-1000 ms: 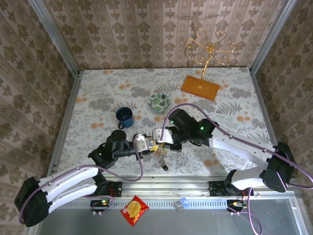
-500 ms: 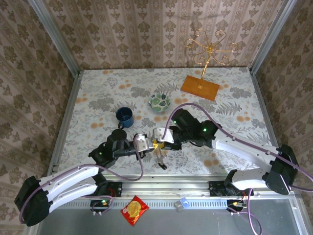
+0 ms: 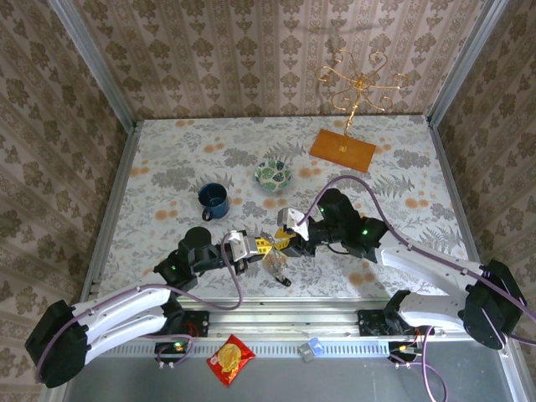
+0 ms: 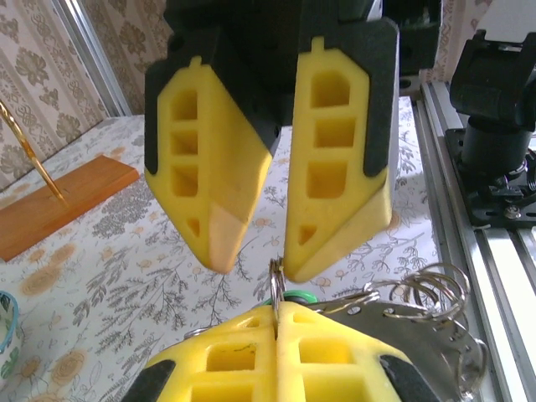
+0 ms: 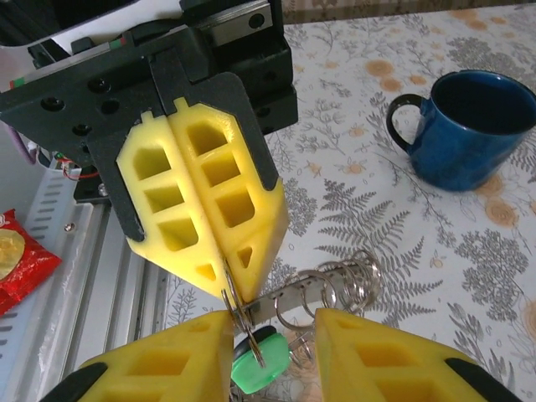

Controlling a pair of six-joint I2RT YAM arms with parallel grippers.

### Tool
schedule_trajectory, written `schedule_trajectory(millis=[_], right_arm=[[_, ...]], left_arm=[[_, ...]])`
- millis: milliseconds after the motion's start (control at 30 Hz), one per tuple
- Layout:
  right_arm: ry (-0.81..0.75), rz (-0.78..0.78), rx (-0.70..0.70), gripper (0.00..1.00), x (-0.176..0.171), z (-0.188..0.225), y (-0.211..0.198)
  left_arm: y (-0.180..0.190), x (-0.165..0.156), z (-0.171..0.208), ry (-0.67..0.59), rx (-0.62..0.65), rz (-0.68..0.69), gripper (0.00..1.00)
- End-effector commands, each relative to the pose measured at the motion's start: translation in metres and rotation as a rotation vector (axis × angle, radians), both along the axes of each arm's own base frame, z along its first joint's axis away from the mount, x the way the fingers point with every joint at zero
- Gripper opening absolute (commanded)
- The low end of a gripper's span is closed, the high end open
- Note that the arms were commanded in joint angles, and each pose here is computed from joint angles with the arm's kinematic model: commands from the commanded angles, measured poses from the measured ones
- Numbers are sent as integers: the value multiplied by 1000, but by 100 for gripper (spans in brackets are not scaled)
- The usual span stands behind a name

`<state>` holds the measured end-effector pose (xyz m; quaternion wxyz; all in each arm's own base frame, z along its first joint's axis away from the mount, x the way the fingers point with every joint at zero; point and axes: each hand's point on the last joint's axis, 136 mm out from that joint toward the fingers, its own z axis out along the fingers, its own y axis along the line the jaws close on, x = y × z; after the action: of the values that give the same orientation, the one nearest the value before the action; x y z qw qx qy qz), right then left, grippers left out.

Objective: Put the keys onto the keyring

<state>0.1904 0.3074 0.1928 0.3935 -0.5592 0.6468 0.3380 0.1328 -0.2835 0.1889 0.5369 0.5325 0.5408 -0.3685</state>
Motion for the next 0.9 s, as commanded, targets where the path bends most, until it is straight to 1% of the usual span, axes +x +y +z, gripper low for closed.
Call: schedule_trajectory(millis=[0, 33, 133, 267, 300, 333, 400, 467, 633, 867], right_arm=[[18, 33, 40, 29, -3, 3, 7], [18, 34, 38, 28, -3, 3, 7], [16, 46, 43, 19, -2, 4, 10], [10, 61, 57, 0, -4, 9, 11], [7, 68, 52, 0, -6, 9, 10], [3, 71, 47, 0, -6, 10, 9], [-10, 77, 27, 0, -8, 11, 6], [-18, 87, -2, 0, -10, 10, 3], [-31, 100, -92, 0, -10, 4, -2], [-74, 135, -202, 0, -9, 4, 2]], left_arm=[[-1, -2, 18, -24, -78, -17, 0], [-1, -1, 19, -24, -82, -17, 0], [-1, -1, 21, -23, -93, -18, 0], [-1, 0, 19, -16, -89, -13, 0], [0, 1, 18, -13, -85, -4, 0], [1, 2, 18, -13, -81, 4, 2], [3, 5, 17, -17, -65, 26, 14], [5, 7, 17, -24, -47, 37, 18], [7, 7, 16, -33, 12, 35, 21], [2, 5, 10, -10, 80, -11, 23]])
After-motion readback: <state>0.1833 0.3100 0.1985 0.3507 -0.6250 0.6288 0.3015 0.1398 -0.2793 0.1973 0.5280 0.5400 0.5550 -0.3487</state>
